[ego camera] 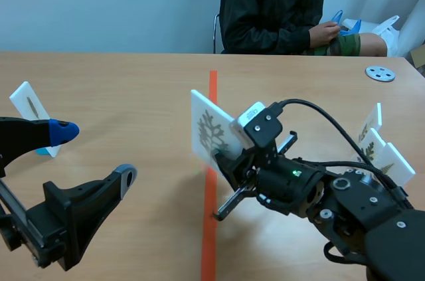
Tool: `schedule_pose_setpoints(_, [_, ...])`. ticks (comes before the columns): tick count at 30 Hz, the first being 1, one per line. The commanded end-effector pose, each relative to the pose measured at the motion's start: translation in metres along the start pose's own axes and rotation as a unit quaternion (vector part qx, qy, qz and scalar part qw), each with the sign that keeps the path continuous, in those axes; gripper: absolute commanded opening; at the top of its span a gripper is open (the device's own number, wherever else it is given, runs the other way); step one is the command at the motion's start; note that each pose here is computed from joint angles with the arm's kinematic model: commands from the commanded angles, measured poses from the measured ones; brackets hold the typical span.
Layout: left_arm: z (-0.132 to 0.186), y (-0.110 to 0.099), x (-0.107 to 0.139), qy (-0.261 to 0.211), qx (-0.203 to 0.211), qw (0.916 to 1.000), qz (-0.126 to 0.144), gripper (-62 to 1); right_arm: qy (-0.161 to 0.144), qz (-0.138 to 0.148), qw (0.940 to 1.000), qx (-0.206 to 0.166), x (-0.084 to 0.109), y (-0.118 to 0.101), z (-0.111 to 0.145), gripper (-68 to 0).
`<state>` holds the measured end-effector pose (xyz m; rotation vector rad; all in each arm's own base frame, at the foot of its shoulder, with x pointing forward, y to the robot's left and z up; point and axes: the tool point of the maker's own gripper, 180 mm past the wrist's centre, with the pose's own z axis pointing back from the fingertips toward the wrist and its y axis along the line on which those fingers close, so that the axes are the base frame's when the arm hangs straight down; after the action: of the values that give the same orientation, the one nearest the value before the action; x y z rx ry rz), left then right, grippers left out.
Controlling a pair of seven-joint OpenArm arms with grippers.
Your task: Sort the leaf by its shape. The table is split by an orange tape line. A compound leaf with several leaflets goes to the left side, a simple leaf with one blade goes to the right side. Return to the home posture when a red brick is placed on the table.
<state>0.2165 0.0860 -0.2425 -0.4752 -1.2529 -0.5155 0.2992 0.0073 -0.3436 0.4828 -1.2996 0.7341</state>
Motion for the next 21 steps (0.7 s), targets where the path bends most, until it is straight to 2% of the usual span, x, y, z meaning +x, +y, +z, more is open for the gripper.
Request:
schedule_pose_setpoints(1, [0.000,0.002,0.007,-0.015,0.004,0.9999,0.002,1.4,-0.023,0.002,0.9996,-0.014,0.015,-0.008,0.005,-66.2])
schedule_pose_setpoints(11, [0.000,0.002,0.007,-0.015,0.004,0.9999,0.002,1.4,-0.026,-0.003,0.9969,-0.074,0.029,-0.025,0.045,-66.2])
schedule_pose_setpoints(15, [0.000,0.002,0.007,-0.015,0.004,0.9999,0.002,1.4,-0.011,-0.009,0.9956,-0.093,0.025,-0.027,0.062,-66.2])
schedule_pose_setpoints(21, [0.000,0.002,0.007,-0.015,0.004,0.9999,0.002,1.4,0.000,-0.043,0.9921,-0.118,0.022,-0.030,0.091,-66.2])
